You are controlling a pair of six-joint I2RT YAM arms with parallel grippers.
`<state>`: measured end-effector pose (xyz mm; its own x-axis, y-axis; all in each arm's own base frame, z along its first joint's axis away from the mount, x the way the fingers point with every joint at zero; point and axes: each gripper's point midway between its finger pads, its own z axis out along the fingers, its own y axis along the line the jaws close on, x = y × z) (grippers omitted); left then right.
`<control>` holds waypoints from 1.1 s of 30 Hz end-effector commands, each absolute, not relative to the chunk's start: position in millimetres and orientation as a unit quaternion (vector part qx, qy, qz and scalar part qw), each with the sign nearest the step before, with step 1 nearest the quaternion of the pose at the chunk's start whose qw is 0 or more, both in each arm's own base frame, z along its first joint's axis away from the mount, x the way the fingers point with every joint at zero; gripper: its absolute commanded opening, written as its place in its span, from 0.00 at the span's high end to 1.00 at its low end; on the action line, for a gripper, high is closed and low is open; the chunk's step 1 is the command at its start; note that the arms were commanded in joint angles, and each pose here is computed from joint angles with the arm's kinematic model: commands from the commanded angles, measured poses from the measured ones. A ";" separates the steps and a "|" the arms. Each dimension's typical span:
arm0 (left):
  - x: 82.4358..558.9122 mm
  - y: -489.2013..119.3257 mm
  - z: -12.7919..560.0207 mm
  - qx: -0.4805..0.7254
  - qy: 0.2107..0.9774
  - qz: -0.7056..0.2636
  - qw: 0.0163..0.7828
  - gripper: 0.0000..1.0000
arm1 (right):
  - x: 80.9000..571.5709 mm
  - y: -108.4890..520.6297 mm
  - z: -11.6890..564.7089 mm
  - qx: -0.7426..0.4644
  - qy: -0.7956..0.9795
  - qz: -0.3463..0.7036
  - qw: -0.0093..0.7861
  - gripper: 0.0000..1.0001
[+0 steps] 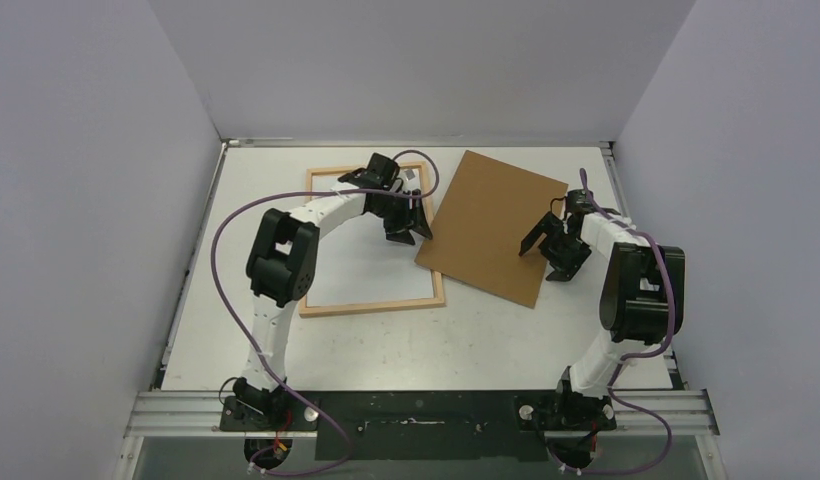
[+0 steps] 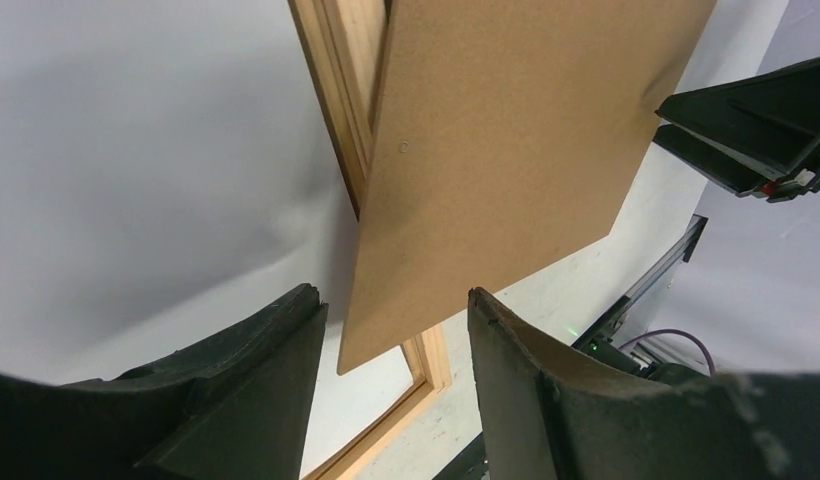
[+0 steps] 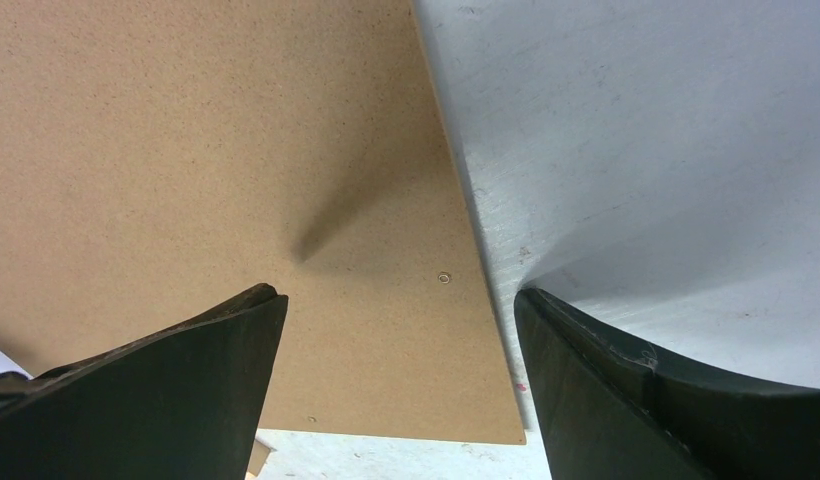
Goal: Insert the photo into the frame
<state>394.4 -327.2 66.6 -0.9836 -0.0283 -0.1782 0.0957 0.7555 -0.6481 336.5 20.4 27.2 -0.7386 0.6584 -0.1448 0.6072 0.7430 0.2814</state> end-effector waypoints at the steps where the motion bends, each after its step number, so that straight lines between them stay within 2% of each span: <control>1: 401.8 -341.8 67.4 0.024 0.923 -0.372 0.093 0.48 | 342.5 19.9 30.6 0.330 0.930 0.102 0.125 0.12; 6: 396.9 -353.6 65.1 0.022 0.916 -0.393 0.072 0.50 | 342.3 20.6 29.0 0.331 0.930 0.103 0.122 0.12; 11: 389.4 -364.3 78.3 0.011 0.897 -0.439 0.039 0.58 | 342.4 19.9 27.9 0.331 0.930 0.103 0.121 0.13; 13: 390.3 -369.2 87.9 0.000 0.885 -0.464 0.029 0.63 | 342.0 19.6 26.6 0.330 0.931 0.101 0.120 0.13; 16: 393.5 -373.0 101.2 -0.007 0.872 -0.489 0.030 0.76 | 341.5 17.9 24.9 0.330 0.931 0.100 0.118 0.13; 18: 394.8 -374.1 110.8 -0.005 0.867 -0.497 0.036 0.80 | 341.2 17.6 24.4 0.331 0.931 0.100 0.117 0.13; 27: 390.4 -387.2 113.1 -0.012 0.848 -0.530 0.008 0.77 | 341.4 22.4 22.6 0.327 0.931 0.114 0.115 0.14; 33: 387.7 -394.1 120.6 0.007 0.836 -0.548 0.008 0.69 | 340.8 24.9 21.9 0.325 0.931 0.122 0.111 0.15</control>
